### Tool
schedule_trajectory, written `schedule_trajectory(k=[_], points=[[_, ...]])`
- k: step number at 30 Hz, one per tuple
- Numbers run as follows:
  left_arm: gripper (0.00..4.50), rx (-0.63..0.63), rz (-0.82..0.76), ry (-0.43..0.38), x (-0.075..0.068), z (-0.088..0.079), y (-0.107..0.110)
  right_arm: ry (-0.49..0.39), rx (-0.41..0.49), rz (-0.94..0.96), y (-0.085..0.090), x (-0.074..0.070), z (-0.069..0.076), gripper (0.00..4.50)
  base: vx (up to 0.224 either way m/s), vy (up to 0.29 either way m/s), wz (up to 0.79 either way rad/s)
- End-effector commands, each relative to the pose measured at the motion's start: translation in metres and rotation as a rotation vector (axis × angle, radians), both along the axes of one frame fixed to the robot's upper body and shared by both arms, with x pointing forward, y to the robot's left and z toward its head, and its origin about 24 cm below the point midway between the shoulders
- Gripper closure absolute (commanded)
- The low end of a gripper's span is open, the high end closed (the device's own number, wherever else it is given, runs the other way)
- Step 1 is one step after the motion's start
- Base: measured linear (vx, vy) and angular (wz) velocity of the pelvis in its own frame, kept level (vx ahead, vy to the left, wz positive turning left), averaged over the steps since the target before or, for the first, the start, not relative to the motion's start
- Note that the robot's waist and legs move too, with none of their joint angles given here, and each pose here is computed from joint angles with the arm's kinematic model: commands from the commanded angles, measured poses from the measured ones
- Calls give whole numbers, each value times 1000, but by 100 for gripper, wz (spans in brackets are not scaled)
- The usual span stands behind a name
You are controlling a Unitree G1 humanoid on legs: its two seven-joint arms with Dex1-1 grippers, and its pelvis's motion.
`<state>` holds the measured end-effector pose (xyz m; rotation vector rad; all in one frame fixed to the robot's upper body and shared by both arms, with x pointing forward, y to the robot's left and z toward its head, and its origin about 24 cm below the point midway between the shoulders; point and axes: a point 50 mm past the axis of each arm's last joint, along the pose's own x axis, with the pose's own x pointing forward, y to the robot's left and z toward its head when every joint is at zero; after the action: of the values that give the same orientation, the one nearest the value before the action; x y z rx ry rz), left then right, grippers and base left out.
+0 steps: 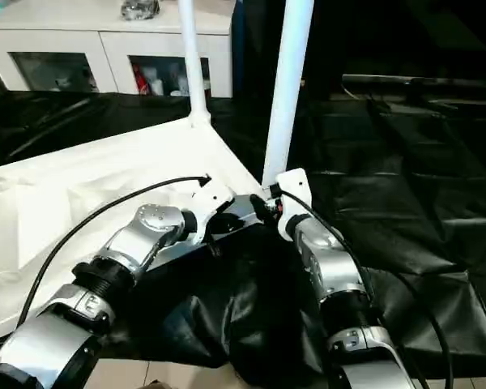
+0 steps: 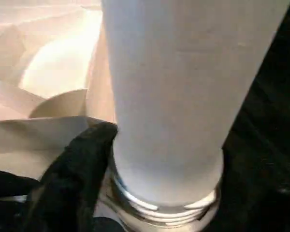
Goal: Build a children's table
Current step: Rotate leg to tighten
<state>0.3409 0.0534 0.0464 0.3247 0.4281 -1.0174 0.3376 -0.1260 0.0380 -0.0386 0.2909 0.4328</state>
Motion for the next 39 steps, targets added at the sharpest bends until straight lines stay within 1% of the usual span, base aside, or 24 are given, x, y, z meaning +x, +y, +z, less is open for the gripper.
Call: schedule_trajectory(k=[1,2,3,4,5,6,7,10,12,15,16,17,18,20,21,23,24,26,27,34,38,39], points=[[450,-92,-133,-74,-3,18,-20,40,49,205,37,-10,-6,69,0,0,0],[450,-92,-133,-74,-3,18,-20,40,49,205,37,-10,-6,69,0,0,0],[450,-91,-190,-67,-6,17,-9,11,-12,263,28,-12,-3,69,0,0,0],[450,-88,-218,-69,-8,17,-5,-4,-38,299,23,-14,-1,69,0,0,0],[450,-88,-218,-69,-8,17,-5,-4,-38,299,23,-14,-1,69,0,0,0],[450,-89,-258,-65,-10,18,2,-23,-72,357,14,-18,1,69,0,0,0],[450,-89,-258,-65,-10,18,2,-23,-72,357,14,-18,1,69,0,0,0],[450,-98,-339,-37,-17,18,14,-30,-124,491,-5,-29,6,69,0,0,0],[450,-91,-388,-16,-23,18,20,-17,-122,574,-16,-37,10,69,0,0,0],[450,-92,-428,3,-27,19,26,11,-103,657,-24,-45,14,69,0,0,0],[450,-95,-440,10,-29,20,27,24,-108,682,-28,-48,15,69,0,0,0],[450,-95,-440,10,-29,20,27,24,-108,682,-28,-48,15,69,0,0,0],[450,-95,-467,23,-32,21,31,27,-123,711,-33,-51,17,69,0,0,0],[450,-94,-488,34,-35,22,34,35,-109,725,-35,-51,20,69,0,0,0],[450,-94,-488,34,-35,22,34,35,-109,725,-35,-51,20,83,0,0,0],[450,-94,-494,40,-36,22,35,37,-105,732,-35,-51,21,83,0,0,0],[450,-94,-500,45,-37,23,37,39,-98,742,-36,-52,22,96,0,0,0],[450,-95,-511,53,-38,23,38,44,-90,750,-36,-52,23,96,0,0,0],[450,-95,-516,57,-39,23,39,48,-84,755,-36,-53,23,113,0,0,0],[450,-94,-516,69,-40,23,39,77,-65,781,-35,-58,20,171,0,0,0],[450,-97,-515,73,-41,22,39,83,-55,785,-34,-59,19,177,0,0,0],[450,-96,-506,75,-41,21,38,90,-47,784,-33,-61,17,178,0,0,0]])
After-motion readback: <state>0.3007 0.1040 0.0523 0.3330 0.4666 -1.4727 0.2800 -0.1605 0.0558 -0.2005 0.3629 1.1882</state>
